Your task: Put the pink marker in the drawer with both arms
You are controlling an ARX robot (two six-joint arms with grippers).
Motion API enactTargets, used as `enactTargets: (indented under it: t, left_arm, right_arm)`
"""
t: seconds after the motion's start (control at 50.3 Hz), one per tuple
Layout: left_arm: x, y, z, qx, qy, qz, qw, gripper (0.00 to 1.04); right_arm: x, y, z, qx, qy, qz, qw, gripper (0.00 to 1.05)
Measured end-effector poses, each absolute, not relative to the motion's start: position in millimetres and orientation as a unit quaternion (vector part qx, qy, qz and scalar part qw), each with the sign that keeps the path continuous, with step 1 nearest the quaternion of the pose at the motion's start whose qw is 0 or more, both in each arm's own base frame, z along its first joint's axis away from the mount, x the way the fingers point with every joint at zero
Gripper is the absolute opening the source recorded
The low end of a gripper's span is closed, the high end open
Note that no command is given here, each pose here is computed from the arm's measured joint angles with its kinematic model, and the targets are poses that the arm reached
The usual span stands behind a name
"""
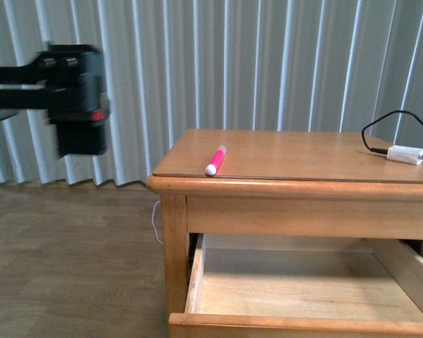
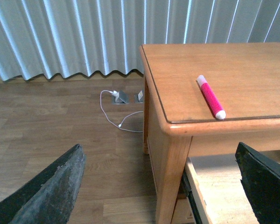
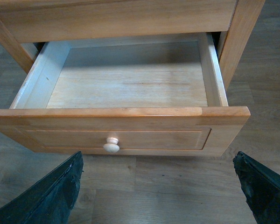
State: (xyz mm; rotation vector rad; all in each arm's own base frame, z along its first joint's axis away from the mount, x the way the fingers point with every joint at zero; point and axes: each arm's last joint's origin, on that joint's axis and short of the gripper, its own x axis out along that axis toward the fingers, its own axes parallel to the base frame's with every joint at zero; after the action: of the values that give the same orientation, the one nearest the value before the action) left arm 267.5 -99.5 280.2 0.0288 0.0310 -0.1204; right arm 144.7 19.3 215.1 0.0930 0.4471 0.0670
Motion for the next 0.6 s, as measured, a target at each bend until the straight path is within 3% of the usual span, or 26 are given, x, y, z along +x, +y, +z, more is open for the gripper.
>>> enactTargets:
  t: [0.278, 0.597]
  left_arm:
    - [371, -148, 277, 0.032, 0.107, -0.071, 0.991, 0.98]
    - [412, -176, 273, 0.039, 0.147, -0.075, 0.986, 0.98]
  right_arm:
    - [145, 19, 215, 0.046, 0.222, 0.033, 0.973, 0.96]
    - [145, 19, 215, 0.046, 0.222, 0.033, 0.973, 0.96]
